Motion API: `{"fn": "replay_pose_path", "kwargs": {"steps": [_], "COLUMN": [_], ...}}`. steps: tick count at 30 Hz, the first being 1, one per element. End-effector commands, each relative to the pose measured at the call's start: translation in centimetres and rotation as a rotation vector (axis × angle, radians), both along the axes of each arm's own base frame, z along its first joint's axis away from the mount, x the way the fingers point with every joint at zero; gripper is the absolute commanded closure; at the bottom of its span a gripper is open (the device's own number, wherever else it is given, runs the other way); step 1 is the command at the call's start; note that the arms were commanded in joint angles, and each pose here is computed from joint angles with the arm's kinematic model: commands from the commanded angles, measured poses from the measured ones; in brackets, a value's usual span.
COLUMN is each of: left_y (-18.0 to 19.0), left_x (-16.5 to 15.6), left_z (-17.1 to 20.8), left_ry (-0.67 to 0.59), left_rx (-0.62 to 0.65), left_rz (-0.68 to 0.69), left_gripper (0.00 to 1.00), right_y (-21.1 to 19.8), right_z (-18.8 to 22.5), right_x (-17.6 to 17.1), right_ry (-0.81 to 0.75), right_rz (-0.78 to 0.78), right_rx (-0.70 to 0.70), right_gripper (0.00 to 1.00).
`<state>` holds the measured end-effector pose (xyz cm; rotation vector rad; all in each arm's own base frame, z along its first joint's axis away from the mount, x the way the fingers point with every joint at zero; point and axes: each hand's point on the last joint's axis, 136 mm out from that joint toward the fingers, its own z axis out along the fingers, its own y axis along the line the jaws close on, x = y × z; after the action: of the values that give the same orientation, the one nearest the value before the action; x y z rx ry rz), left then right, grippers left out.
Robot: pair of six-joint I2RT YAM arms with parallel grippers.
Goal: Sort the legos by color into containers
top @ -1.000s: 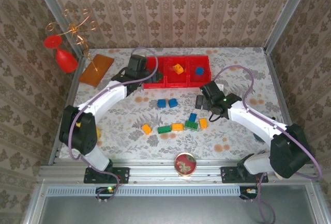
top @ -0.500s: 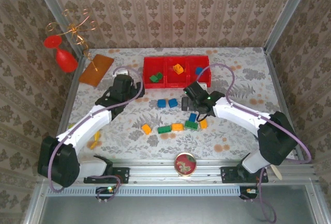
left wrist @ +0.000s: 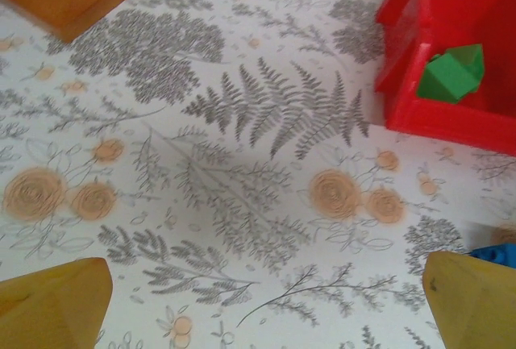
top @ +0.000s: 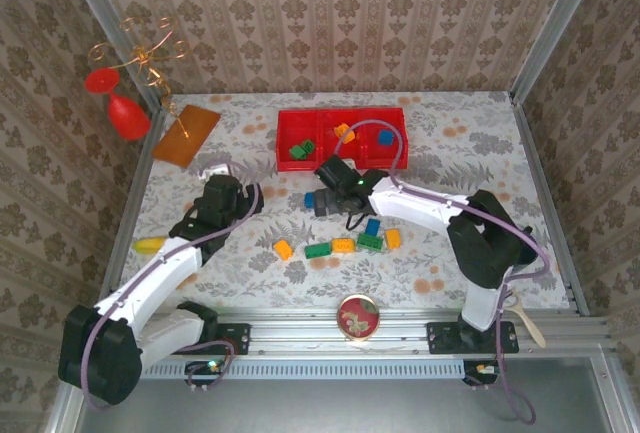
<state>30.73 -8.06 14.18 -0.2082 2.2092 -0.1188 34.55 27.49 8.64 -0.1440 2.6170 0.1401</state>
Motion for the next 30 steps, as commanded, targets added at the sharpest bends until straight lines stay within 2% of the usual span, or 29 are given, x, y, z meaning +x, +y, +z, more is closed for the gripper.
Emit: {"fn": "replay_pose_path", "kwargs": {"steps": [1,12,30], "left_y": [0.8,0.6,0.8], "left_x": [-0.5,-0.4,-0.4], "left_z": [-0.4,-1.8,-2.8], "left_ry": [0.0,0.03,0.06], "left_rx": [-0.027,-0.043,-0.053], "left_rz": [0.045,0.047,0.054], "left_gripper": [0.0,0.0,0.0], "right_y": [1.1,1.4,0.1], "right_z": [-0.6,-2.6,-5.0], "right_x": [0.0,0.6,3.2], "right_ry": [0.028,0.089,0.116], "right_rz": [0.045,0.055,0.041], "right_rx": [-0.015,-0.082,-0.12], "right_gripper": [0.0,0.02,0.24]}}
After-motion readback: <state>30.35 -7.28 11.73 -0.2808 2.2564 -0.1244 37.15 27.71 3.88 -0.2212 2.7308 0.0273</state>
